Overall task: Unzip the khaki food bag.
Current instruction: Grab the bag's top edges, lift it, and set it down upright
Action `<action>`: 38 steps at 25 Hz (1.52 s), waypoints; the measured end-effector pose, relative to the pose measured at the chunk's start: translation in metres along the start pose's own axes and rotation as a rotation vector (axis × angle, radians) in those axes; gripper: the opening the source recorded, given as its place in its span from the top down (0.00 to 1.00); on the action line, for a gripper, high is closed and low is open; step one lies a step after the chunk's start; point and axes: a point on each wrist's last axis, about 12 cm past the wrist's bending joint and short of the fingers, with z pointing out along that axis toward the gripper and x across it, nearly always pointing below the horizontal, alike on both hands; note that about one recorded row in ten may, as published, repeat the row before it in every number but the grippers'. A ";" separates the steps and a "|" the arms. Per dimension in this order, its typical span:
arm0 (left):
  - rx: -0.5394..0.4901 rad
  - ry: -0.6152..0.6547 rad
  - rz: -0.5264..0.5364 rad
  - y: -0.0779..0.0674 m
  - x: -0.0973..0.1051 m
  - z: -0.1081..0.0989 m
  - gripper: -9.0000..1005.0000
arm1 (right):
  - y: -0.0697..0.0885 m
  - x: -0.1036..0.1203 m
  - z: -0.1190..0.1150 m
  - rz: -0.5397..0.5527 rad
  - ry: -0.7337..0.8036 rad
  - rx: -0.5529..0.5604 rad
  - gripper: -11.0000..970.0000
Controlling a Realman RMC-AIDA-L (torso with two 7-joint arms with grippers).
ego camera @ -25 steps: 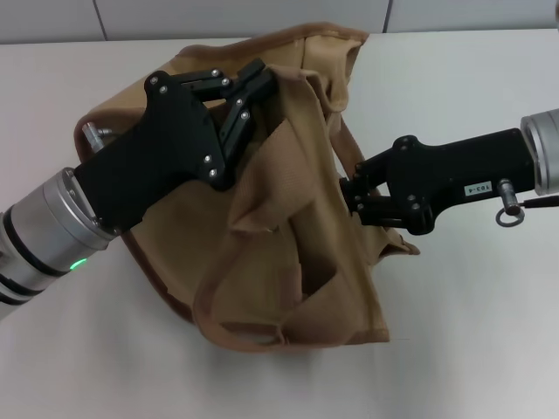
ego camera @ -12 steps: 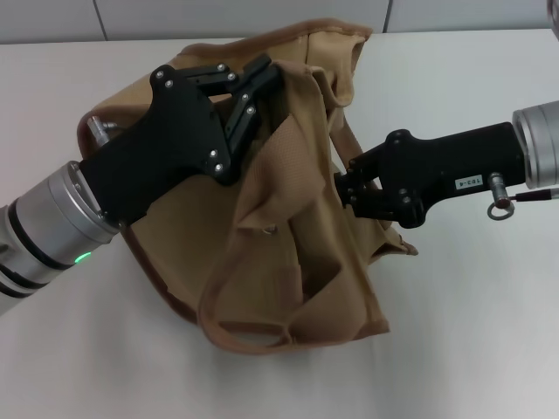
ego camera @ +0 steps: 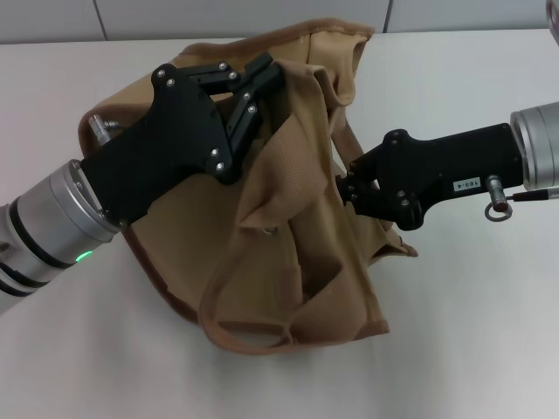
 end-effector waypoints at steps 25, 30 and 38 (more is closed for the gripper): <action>-0.150 -0.042 0.005 0.010 -0.006 -0.015 0.96 | 0.021 0.043 -0.038 0.098 0.115 -0.029 0.93; -0.155 -0.042 0.005 0.011 -0.006 -0.015 0.96 | 0.024 0.051 -0.041 0.118 0.130 -0.030 0.92; -0.154 -0.042 0.005 0.011 -0.006 -0.014 0.96 | 0.025 0.052 -0.042 0.122 0.137 -0.028 0.90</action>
